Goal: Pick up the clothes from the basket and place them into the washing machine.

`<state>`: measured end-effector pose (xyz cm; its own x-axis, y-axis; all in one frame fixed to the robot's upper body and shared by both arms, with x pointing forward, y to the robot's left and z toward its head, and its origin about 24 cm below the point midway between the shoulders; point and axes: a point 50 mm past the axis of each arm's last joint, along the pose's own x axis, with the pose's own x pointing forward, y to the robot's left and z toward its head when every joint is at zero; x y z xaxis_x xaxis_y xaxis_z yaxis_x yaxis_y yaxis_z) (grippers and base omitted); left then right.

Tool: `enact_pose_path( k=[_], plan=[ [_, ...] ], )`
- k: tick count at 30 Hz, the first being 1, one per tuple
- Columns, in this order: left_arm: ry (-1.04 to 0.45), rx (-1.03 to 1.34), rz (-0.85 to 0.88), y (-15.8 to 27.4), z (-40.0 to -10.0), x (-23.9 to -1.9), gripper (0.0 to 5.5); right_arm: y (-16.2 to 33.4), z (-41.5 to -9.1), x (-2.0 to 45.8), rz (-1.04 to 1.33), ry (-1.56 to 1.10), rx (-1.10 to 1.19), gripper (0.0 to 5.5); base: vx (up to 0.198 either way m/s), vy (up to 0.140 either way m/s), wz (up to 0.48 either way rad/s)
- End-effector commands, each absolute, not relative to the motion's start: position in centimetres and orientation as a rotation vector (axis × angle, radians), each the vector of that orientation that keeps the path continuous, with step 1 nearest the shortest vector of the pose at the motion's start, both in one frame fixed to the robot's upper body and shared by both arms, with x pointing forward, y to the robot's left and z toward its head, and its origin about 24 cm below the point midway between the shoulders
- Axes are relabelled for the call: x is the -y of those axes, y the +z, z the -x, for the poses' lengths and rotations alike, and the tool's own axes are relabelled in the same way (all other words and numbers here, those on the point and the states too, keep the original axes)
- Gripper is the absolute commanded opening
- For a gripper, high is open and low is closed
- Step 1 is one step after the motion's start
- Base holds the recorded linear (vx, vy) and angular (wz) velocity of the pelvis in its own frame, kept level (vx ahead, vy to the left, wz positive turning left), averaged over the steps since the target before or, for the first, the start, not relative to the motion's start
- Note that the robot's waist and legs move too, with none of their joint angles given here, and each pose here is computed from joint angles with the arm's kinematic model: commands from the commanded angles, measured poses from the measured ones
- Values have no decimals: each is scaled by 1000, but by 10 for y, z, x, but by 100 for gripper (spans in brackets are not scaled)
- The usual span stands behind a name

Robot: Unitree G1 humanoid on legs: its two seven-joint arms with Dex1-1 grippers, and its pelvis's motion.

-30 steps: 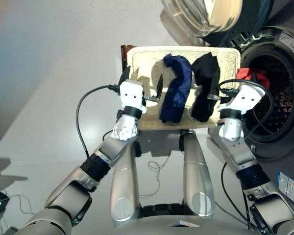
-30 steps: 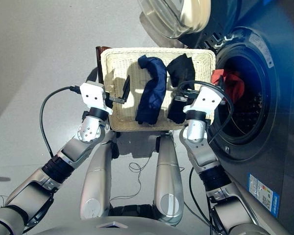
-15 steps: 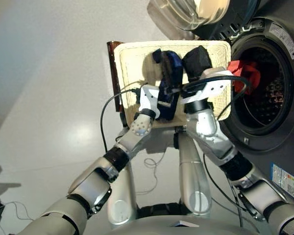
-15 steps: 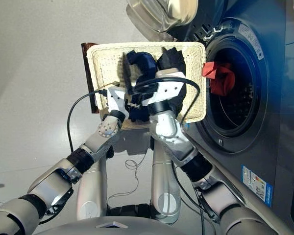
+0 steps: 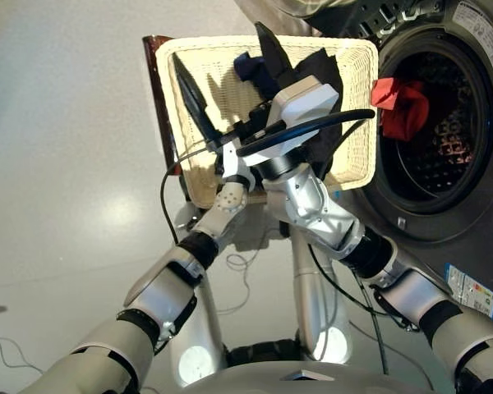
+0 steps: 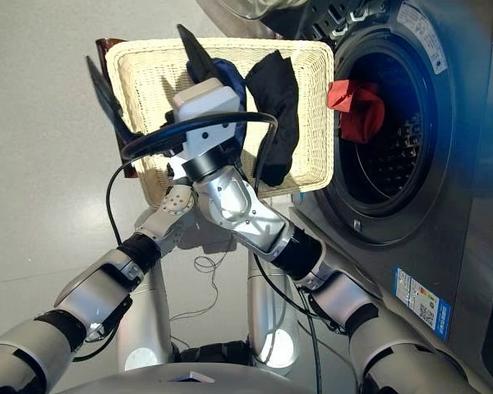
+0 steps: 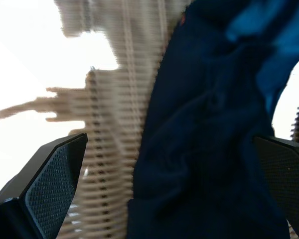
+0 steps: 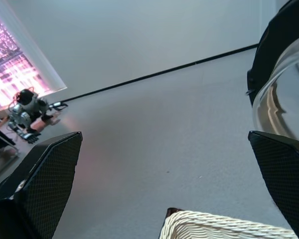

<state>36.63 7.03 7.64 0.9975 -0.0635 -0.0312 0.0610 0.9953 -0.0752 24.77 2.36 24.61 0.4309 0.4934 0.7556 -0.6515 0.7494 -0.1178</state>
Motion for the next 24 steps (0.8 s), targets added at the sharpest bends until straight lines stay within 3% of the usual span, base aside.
enact_pose_path(
  k=[1, 7, 19, 20, 21, 22, 23, 24],
  plan=[
    [-97, -22, 113, 94, -372, -39, 550, 279, -219, -39, -324, 820, 1017, 550, 9, -56, -114],
    [-15, -74, 115, 92, -383, -57, 550, 285, -212, -43, -361, 858, 1034, 550, 0, 0, 0],
    [-19, -63, 103, 105, -391, -60, 550, 286, -206, -45, -382, 910, 1029, 550, 0, 0, 0],
    [-18, -66, 103, 105, -391, -60, 270, 286, -206, -45, -380, 911, 1026, 550, 0, 0, 0],
    [-18, -66, 103, 105, -390, -59, 207, 285, -207, -43, -377, 908, 1026, 550, 0, 0, 0],
    [-21, -66, 101, 105, -390, -58, 50, 285, -207, -42, -375, 906, 1026, 550, 0, 0, 0],
    [-21, -66, 101, 105, -390, -58, 0, 285, -207, -42, -375, 906, 1026, 550, 0, 0, 0],
    [-20, -70, 97, 105, -391, -58, 0, 284, -209, -41, -371, 902, 1023, 550, 0, 0, 0]
  ],
)
